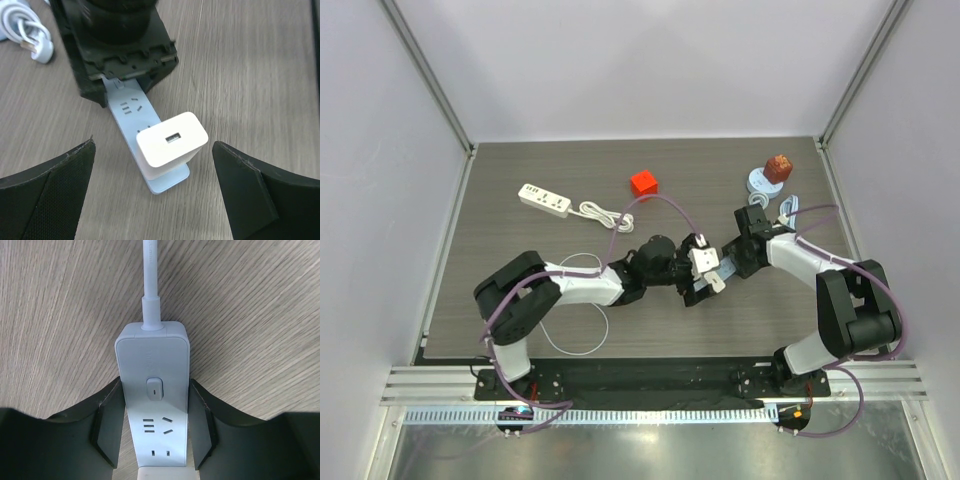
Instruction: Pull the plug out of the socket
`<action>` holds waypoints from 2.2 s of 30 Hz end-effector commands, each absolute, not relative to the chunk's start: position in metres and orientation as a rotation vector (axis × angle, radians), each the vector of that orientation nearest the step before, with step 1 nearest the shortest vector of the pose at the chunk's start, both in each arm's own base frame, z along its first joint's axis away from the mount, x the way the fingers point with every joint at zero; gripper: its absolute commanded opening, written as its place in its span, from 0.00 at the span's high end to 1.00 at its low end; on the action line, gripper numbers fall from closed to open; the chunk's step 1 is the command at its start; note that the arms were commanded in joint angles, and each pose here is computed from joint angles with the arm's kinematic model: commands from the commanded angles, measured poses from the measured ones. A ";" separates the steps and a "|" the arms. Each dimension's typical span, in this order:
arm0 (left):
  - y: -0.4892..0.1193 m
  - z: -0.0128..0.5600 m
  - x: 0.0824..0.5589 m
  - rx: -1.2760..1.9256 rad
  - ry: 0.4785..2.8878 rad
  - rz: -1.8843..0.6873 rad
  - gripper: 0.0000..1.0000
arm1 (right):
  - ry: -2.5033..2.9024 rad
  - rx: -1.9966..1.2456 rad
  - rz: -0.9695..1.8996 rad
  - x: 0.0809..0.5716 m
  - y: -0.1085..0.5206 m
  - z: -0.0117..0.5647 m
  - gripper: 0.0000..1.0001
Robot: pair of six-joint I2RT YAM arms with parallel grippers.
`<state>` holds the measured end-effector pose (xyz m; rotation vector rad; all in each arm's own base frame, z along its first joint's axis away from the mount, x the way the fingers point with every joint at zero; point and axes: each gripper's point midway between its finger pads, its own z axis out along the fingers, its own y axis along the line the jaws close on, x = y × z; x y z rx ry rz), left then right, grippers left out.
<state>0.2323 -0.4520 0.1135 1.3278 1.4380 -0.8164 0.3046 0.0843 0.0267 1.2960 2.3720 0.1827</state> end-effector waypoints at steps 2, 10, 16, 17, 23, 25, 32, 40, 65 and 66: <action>-0.467 0.110 0.244 1.365 1.355 -0.638 0.00 | 2.384 1.295 0.229 0.312 0.095 0.025 0.62; -0.481 0.082 0.248 1.416 1.404 -0.564 0.04 | 2.405 1.286 0.217 0.308 0.094 0.019 0.62; -0.481 0.085 0.248 1.428 1.414 -0.565 0.19 | 2.413 1.266 0.200 0.306 0.091 0.018 0.62; -0.481 0.087 0.248 1.428 1.414 -0.565 0.26 | 2.411 1.259 0.199 0.306 0.091 0.019 0.62; -0.481 0.084 0.247 1.452 1.465 -0.598 0.68 | 2.399 1.190 0.177 0.308 0.085 0.027 0.56; -0.479 0.083 0.249 1.445 1.503 -0.629 0.73 | 2.399 1.160 0.170 0.308 0.083 0.029 0.48; -0.478 0.101 0.247 1.403 1.481 -0.725 1.00 | 2.462 0.954 0.122 0.308 0.079 0.029 0.26; -0.482 0.124 0.256 1.293 1.451 -0.765 1.00 | 2.501 0.878 0.097 0.303 0.077 0.017 0.48; -0.460 0.166 0.265 1.046 1.426 -1.134 1.00 | 2.213 0.583 0.780 0.294 0.136 0.088 0.04; -0.460 0.168 0.265 1.040 1.417 -1.140 1.00 | 2.212 0.592 0.788 0.293 0.137 0.085 0.05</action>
